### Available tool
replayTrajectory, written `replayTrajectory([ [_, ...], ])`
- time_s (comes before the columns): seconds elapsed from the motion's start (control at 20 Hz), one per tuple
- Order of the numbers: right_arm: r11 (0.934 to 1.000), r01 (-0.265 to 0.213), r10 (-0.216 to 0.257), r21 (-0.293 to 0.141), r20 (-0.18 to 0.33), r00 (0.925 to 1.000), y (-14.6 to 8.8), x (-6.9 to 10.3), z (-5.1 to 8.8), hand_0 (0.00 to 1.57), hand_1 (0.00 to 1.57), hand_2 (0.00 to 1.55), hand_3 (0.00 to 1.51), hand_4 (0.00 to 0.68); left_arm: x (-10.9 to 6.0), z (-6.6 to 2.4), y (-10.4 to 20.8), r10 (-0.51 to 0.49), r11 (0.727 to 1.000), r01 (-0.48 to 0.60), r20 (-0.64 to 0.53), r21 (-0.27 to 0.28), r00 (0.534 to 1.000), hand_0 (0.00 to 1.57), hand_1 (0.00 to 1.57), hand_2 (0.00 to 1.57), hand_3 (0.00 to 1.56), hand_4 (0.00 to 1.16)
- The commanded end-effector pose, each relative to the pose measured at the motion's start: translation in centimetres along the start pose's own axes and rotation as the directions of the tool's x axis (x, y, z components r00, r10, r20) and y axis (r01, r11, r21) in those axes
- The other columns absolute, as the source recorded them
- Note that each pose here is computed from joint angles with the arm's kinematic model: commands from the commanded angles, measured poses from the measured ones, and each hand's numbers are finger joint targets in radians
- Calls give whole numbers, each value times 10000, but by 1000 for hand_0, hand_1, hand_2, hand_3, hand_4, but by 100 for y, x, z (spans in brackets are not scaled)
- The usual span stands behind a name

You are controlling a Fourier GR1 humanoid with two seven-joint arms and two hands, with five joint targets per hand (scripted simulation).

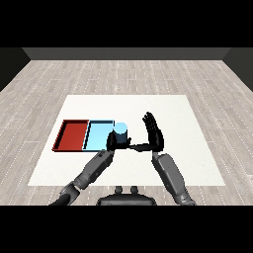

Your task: Pick the blue can and put it in the blue box

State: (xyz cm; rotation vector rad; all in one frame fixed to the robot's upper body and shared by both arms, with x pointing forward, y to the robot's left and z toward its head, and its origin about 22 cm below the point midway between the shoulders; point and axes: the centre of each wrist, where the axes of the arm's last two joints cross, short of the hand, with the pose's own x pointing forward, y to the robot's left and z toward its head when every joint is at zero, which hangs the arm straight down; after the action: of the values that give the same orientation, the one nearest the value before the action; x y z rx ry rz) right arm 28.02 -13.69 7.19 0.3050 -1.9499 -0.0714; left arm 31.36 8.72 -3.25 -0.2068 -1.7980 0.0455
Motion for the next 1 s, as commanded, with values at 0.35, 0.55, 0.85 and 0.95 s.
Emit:
replayTrajectory([
  [0.35,9751,921,-830,-2018,535,9951,-703,81,364,0,0,0,0,0,333,-388,845,-2305,9648,2304,-144,1264,9730,1571,1571,1571,1523,1152],
  [0.55,9743,968,-878,-2034,525,9948,-733,-6,393,0,0,0,0,0,282,-369,1229,-3867,8987,4052,-1324,1681,9127,1571,1571,1571,1514,1148],
  [0.85,9679,867,-839,-2359,219,9962,-758,-79,403,0,0,0,0,0,207,-620,1385,-5330,7831,6090,-3685,1261,7617,1571,1571,1561,1483,1012],
  [0.95,9648,1030,-962,-2422,396,9946,-730,-89,520,0,0,0,0,0,241,-671,1450,-5582,7415,6586,-4269,1281,7115,1571,1571,1520,1403,999],
])
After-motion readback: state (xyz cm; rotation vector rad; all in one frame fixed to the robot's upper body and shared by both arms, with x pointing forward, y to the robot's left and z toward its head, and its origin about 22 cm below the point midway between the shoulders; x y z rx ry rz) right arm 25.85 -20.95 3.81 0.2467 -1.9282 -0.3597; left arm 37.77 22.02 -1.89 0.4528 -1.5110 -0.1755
